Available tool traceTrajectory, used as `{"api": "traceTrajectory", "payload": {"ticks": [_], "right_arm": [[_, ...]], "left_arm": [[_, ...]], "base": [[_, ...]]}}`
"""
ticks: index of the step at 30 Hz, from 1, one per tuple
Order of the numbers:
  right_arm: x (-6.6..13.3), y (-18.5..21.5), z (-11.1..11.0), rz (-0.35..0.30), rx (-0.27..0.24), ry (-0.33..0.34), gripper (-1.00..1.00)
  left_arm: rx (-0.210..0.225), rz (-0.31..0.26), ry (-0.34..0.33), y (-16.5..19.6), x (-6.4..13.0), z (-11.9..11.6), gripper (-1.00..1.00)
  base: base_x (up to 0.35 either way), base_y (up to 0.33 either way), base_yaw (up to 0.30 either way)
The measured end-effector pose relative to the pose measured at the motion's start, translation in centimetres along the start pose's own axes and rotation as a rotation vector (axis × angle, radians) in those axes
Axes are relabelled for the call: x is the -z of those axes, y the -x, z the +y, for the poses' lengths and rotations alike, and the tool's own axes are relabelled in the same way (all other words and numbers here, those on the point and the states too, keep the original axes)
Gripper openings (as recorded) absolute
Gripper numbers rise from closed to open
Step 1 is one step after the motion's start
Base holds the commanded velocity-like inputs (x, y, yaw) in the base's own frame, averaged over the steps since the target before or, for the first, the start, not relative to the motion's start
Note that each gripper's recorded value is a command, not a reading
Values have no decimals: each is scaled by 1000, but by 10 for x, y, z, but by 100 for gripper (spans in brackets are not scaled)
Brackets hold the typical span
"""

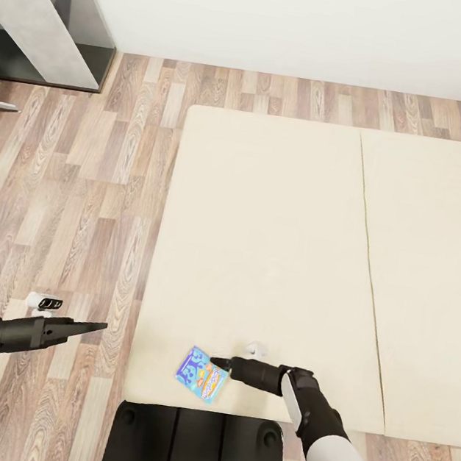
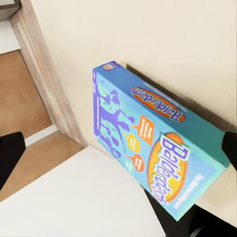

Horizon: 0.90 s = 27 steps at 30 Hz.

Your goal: Put all the toys in the child's room - the three board games (two on the bed and one on the table), the two jigsaw puzzles on the table, and the tennis ball on the table - inside the toy box on the table in the child's room.

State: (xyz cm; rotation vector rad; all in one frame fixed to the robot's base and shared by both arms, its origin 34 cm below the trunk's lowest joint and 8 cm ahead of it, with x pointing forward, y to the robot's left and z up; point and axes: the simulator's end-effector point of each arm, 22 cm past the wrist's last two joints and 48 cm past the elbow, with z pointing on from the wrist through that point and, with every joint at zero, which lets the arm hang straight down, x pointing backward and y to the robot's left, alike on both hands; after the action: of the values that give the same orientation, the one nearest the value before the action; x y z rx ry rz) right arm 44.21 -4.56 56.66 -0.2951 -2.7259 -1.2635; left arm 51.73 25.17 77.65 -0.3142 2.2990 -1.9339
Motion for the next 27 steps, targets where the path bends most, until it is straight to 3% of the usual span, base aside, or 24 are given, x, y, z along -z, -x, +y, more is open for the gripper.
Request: {"api": "traceTrajectory", "payload": {"ticks": [27], "right_arm": [[-1, -7, -2, 4, -6, 2, 100]], "left_arm": [[0, 1, 1, 0, 0, 0, 100]], "base": [[0, 0, 0]]}}
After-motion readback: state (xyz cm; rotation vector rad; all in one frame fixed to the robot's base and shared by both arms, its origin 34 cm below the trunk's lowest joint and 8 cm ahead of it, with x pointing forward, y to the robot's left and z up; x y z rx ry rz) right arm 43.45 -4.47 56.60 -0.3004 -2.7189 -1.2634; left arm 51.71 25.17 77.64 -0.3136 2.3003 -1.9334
